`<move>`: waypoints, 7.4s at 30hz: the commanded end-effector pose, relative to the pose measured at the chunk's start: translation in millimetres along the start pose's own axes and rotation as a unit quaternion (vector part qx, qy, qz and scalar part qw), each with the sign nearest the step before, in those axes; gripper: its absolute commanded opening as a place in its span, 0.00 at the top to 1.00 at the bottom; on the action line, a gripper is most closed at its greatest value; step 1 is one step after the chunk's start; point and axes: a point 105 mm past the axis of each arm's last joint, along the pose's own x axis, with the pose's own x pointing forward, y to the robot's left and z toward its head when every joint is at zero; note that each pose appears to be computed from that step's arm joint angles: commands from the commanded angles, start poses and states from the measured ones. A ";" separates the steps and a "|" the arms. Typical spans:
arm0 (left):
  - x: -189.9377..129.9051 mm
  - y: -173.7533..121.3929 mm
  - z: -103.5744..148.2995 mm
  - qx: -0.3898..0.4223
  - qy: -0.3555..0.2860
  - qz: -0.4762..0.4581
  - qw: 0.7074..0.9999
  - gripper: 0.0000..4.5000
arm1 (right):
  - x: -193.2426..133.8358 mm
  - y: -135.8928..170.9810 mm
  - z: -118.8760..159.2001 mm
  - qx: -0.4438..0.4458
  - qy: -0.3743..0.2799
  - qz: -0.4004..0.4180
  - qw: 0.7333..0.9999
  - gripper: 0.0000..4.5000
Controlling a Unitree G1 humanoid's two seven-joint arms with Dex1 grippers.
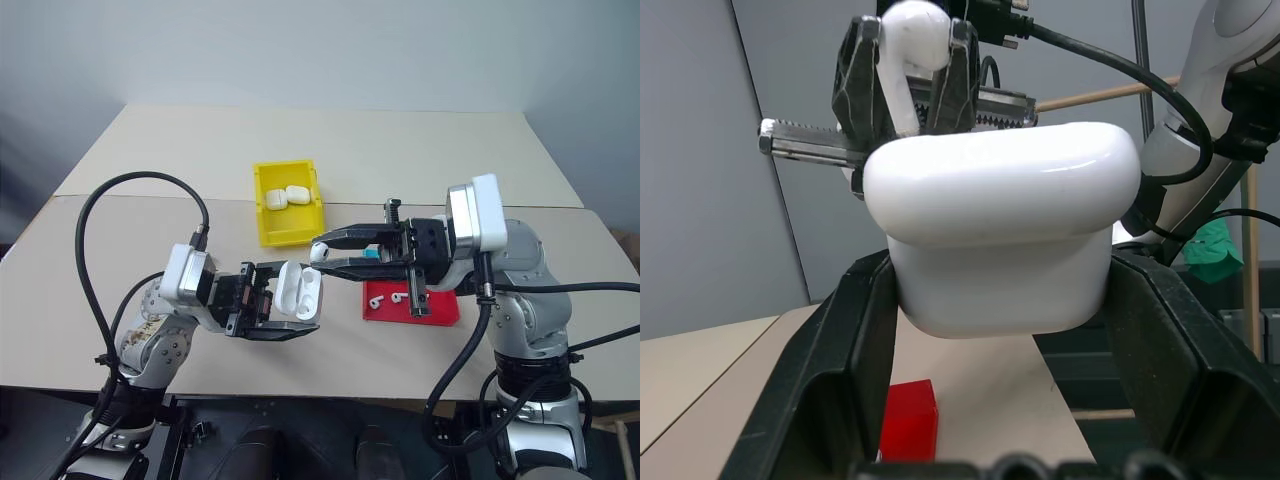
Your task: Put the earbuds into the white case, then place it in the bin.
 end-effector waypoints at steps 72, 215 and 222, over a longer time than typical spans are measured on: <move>-45.3 -25.1 -18.5 0.018 0.103 0.033 0.994 0.38 | -112.7 -59.7 -42.3 -0.014 0.476 -0.017 0.879 0.51; 1.0 13.5 -15.9 0.015 0.027 0.018 0.999 0.38 | -26.0 2.4 38.1 0.166 -0.040 -0.196 0.966 0.79; 6.9 16.5 -17.0 0.017 0.018 0.012 1.000 0.38 | -18.5 19.8 23.9 0.210 -0.003 -0.183 0.960 0.79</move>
